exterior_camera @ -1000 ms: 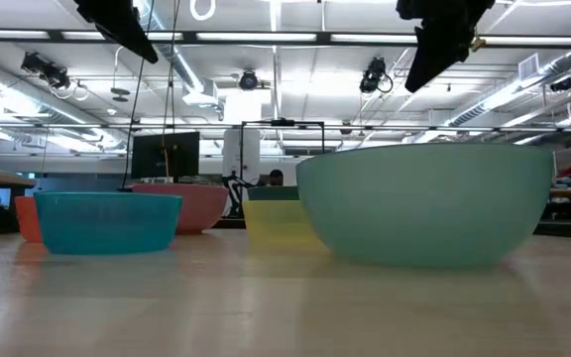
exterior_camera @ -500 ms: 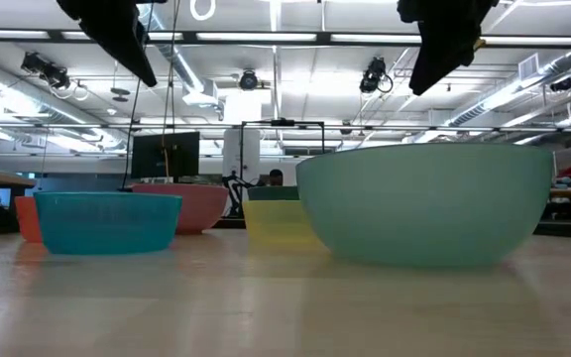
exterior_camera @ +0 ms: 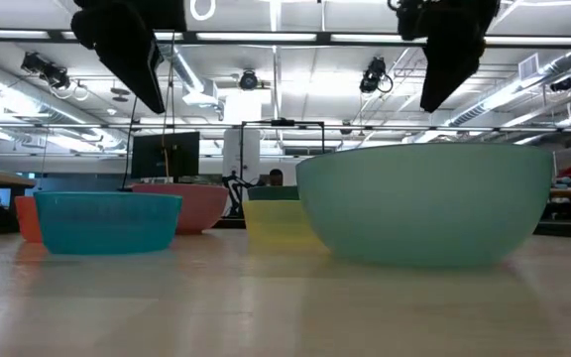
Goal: Nest bowls inside each other
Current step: Stack the gray bowl on top of the light green bowl
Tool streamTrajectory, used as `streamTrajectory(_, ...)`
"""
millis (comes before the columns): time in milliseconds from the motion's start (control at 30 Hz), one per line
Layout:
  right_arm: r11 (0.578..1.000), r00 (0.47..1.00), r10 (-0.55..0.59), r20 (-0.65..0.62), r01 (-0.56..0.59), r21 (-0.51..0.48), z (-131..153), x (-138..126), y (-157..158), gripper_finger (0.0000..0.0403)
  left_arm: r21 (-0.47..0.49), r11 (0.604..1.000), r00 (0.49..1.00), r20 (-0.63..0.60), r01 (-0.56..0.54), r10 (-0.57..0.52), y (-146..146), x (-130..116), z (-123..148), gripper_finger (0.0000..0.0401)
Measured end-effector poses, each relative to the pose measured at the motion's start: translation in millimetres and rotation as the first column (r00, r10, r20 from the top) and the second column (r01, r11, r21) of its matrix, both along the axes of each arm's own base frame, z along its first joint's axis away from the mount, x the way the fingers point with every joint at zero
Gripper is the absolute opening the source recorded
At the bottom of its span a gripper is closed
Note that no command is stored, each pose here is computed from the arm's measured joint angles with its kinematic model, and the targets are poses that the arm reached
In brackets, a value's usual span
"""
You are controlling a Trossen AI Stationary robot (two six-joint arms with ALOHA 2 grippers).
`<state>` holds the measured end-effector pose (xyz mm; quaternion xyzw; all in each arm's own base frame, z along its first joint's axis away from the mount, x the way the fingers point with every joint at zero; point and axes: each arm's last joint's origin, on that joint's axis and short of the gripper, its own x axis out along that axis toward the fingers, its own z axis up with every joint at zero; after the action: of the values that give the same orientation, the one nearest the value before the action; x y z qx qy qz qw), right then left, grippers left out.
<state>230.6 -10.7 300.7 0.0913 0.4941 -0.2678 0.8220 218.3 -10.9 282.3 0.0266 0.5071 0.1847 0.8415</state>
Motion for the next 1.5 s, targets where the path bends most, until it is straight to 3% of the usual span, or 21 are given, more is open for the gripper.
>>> streamTrajectory(300,0.999,0.994,-0.05,-0.101,0.051,0.009,-27,23,-6,0.0145,-0.033,0.993,0.992,-0.066,-0.112,0.11,0,-5,-7,0.0139)
streamTrajectory(567,0.999,0.994,-0.052,-0.095,0.053,0.006,-35,34,-9,0.0144,-0.089,0.991,0.975,0.192,-0.097,0.112,-1,8,10,0.0137)
streamTrajectory(1000,0.999,0.999,-0.048,-0.013,0.048,-0.015,-20,27,-10,0.0144,-0.136,0.989,0.9,0.424,-0.049,0.103,-3,28,24,0.0137)
streamTrajectory(1267,0.999,0.999,-0.047,-0.019,0.046,-0.021,-21,27,-12,0.0144,-0.034,0.998,0.84,0.542,0.045,-0.019,-4,38,38,0.0137)
streamTrajectory(1500,0.999,0.999,-0.046,-0.017,0.046,-0.021,-21,27,-12,0.0144,-0.016,0.998,0.798,0.602,0.058,-0.037,-4,42,44,0.0137)
